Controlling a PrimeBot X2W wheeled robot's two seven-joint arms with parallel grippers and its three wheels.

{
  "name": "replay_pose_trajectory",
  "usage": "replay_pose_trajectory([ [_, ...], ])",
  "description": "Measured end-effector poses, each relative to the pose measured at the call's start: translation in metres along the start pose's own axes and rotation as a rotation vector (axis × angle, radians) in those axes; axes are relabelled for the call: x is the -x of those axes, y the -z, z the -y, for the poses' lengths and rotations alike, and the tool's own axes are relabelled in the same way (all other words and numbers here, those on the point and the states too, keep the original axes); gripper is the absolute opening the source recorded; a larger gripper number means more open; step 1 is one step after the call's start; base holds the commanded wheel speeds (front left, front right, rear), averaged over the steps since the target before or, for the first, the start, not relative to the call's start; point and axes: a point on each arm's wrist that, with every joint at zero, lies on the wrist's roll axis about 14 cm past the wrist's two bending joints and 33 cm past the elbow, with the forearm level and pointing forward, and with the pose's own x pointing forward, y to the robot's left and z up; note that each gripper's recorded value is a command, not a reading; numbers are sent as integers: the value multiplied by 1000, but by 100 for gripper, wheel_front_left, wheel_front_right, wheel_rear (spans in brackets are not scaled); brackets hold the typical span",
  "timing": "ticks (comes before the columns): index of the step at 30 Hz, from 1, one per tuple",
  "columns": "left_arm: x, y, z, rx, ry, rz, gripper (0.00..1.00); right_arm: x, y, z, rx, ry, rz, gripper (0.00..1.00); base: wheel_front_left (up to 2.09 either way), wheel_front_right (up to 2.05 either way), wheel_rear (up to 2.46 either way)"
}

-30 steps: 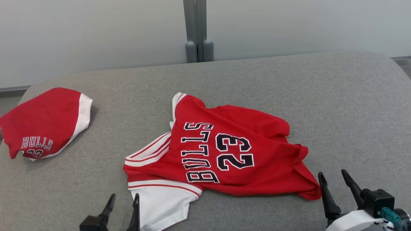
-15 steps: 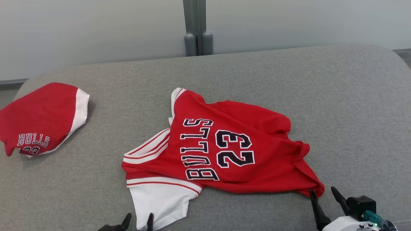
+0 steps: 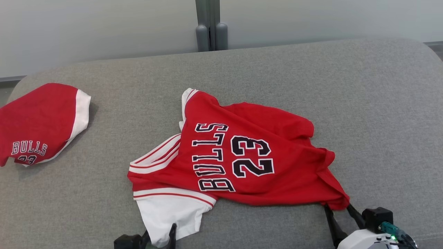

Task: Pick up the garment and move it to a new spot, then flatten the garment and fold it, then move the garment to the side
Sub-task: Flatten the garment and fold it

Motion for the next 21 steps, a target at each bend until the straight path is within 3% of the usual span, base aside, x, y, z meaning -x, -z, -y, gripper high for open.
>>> replay_pose_trajectory([
  [1,-1,1,1,11,3,-4,48,0,4,-1,1,-4,-16,26,0,0,0],
  [2,-2,1,2,20,5,-5,37,-1,7,-1,1,-5,-26,22,0,0,0],
  [3,-4,0,3,25,6,-6,14,-2,7,0,-4,-2,-29,18,0,0,0],
  [4,-6,0,3,28,9,-7,0,-4,5,1,-6,-3,-25,0,0,0,0],
  [11,-15,-10,7,78,17,17,0,-12,3,-9,6,-50,-33,0,0,0,0],
  [21,-20,-75,14,140,49,222,0,-3,-24,-48,41,-216,59,0,0,0,0],
])
